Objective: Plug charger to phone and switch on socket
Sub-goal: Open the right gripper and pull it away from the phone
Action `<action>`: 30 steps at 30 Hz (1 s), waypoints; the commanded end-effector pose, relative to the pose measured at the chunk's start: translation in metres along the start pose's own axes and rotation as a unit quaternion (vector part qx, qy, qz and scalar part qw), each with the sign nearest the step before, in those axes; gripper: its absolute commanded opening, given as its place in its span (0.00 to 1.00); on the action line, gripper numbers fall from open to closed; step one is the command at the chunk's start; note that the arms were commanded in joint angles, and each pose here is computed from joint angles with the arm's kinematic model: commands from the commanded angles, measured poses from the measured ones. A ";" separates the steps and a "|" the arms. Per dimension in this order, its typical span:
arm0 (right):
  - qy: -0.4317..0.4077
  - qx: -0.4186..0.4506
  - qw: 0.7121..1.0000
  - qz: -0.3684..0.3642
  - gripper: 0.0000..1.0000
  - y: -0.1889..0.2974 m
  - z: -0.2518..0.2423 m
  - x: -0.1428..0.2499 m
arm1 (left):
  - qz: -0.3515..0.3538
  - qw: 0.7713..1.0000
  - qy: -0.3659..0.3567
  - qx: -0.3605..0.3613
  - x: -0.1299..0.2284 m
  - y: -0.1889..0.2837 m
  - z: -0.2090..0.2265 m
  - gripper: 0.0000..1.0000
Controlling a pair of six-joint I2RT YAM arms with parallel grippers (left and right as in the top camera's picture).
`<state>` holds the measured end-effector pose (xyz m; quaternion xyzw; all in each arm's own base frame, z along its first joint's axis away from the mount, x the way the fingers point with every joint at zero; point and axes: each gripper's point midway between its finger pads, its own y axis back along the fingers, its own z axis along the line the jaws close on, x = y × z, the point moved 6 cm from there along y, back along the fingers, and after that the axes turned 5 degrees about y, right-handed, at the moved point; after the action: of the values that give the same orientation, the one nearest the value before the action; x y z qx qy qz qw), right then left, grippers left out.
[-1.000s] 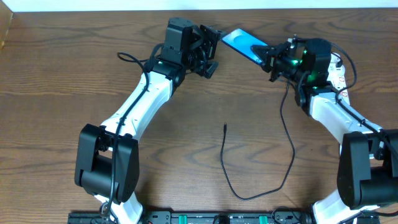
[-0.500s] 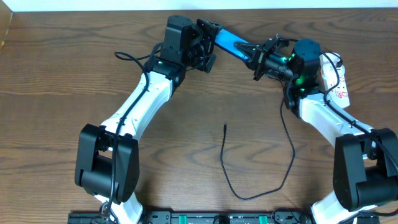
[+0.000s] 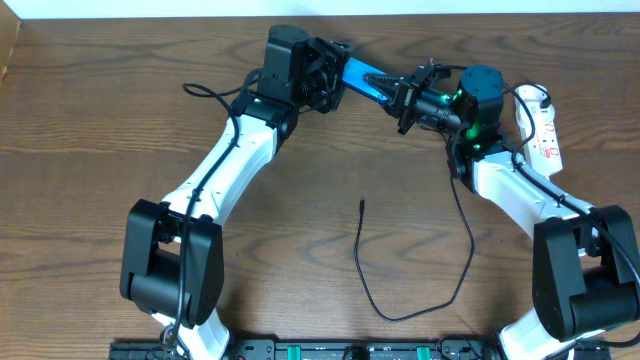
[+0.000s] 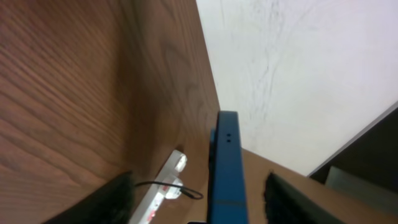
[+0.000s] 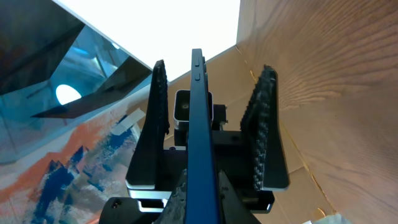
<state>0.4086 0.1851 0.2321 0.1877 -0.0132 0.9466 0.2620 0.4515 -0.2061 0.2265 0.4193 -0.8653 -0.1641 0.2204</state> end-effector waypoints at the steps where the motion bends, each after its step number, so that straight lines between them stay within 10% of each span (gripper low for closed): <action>1: 0.012 -0.005 0.999 0.030 0.02 -0.005 0.009 0.014 | -0.011 1.000 -0.012 0.018 -0.001 0.009 -0.012 0.59; 6: 0.012 -0.004 0.999 0.033 0.02 -0.007 0.008 0.017 | -0.012 1.000 -0.012 0.018 -0.001 0.009 -0.012 0.57; 15: 0.012 0.000 0.999 0.041 0.02 -0.011 0.006 0.023 | -0.011 1.000 0.013 0.018 -0.001 0.009 -0.012 0.08; 22: 0.014 0.000 0.999 0.041 0.02 -0.011 0.006 0.023 | -0.011 1.000 0.013 0.018 -0.001 0.009 -0.012 0.08; 30: 0.055 -0.003 0.998 0.037 0.79 -0.009 0.007 0.020 | -0.029 0.999 0.017 0.021 -0.011 0.012 -0.013 0.07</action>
<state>0.4004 0.2013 0.2328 0.1832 -0.0101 0.9541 0.2369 0.4540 -0.2009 0.2255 0.4363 -0.8542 -0.1599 0.2332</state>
